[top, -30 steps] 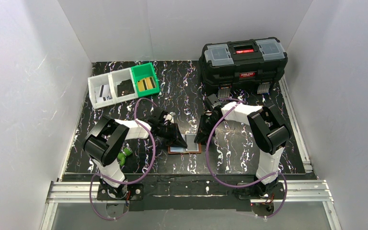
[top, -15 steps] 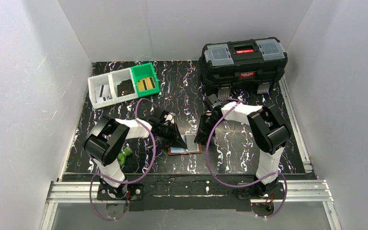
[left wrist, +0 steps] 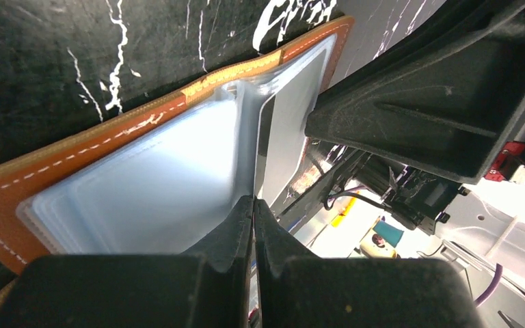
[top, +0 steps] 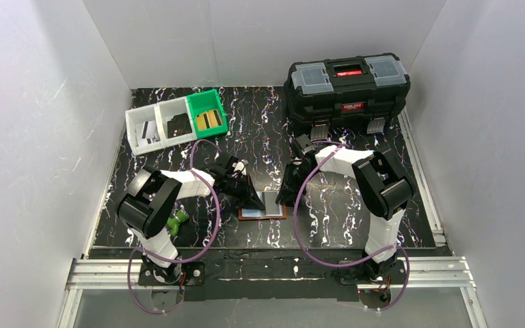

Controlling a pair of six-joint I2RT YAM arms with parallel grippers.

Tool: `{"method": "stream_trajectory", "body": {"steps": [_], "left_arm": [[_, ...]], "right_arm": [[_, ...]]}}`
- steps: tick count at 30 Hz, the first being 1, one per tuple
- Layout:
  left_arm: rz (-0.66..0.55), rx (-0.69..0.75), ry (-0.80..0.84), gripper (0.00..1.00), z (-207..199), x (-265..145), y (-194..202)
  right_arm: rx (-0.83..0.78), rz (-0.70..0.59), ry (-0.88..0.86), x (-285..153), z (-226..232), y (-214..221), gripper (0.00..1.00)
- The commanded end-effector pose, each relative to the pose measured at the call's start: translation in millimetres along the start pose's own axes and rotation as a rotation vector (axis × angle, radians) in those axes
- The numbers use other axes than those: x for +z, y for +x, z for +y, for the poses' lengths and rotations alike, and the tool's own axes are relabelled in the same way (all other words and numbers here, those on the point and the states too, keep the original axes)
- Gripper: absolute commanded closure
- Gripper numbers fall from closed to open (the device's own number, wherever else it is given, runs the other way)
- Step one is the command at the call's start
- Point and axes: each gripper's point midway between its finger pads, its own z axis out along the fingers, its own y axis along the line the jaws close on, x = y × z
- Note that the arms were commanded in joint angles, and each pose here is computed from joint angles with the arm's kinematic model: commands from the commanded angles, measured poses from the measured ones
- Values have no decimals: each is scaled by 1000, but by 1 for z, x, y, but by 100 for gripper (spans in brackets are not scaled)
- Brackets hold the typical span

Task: Take the credit cards out of the card holder
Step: Remove the credit card from the card holder.

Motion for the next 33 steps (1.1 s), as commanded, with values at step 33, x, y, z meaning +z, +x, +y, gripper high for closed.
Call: {"method": "stream_trajectory", "body": {"steps": [33], "left_arm": [[-65, -18, -26, 100, 28, -42, 0]], "right_arm": [[7, -41, 226, 41, -66, -5, 71]]}}
